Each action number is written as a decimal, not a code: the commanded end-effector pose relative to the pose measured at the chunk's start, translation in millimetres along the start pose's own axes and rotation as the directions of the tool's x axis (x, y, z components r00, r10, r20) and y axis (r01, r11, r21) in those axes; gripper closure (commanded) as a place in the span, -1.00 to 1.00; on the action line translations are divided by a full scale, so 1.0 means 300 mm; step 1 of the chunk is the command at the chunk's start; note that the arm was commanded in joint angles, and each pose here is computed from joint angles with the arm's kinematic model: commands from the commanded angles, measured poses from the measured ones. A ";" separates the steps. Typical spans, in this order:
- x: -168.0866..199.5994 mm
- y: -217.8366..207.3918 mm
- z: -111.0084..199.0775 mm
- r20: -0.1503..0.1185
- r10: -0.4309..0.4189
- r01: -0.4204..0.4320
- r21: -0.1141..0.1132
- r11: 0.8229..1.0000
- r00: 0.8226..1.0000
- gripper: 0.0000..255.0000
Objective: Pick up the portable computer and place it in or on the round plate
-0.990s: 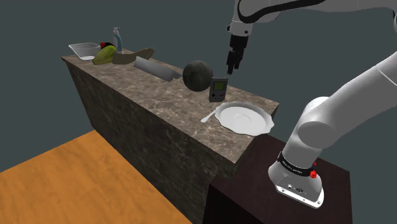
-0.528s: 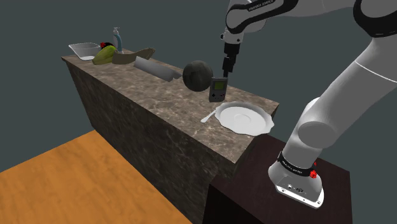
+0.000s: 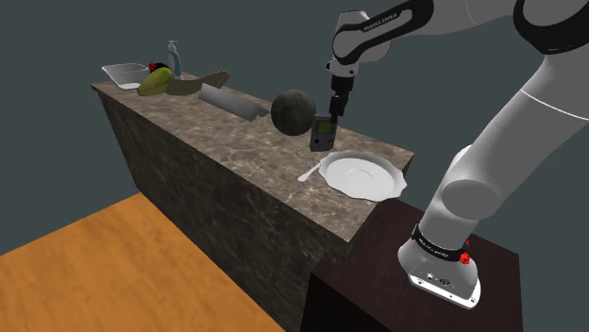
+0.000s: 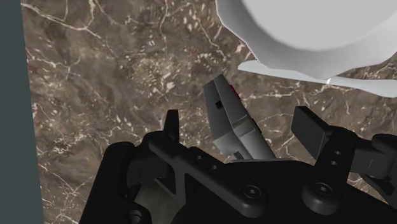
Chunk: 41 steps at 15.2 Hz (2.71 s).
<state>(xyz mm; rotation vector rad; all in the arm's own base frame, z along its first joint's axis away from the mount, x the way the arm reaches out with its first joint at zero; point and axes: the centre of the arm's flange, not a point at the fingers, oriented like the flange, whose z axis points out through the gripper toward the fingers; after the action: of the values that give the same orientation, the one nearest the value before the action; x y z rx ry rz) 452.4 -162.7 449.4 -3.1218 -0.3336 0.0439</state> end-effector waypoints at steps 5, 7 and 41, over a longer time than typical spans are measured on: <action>0.000 -0.002 0.006 0.000 0.000 0.000 0.000 1.000 1.000 -1.00; 0.000 -0.002 0.006 0.000 0.000 0.000 0.000 1.000 1.000 1.00; -0.265 -0.156 -0.384 0.000 0.000 0.000 0.000 1.000 1.000 1.00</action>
<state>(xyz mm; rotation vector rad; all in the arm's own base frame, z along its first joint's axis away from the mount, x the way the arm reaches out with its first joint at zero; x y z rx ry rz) 380.3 -140.0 561.7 -3.1209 -0.3338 0.0424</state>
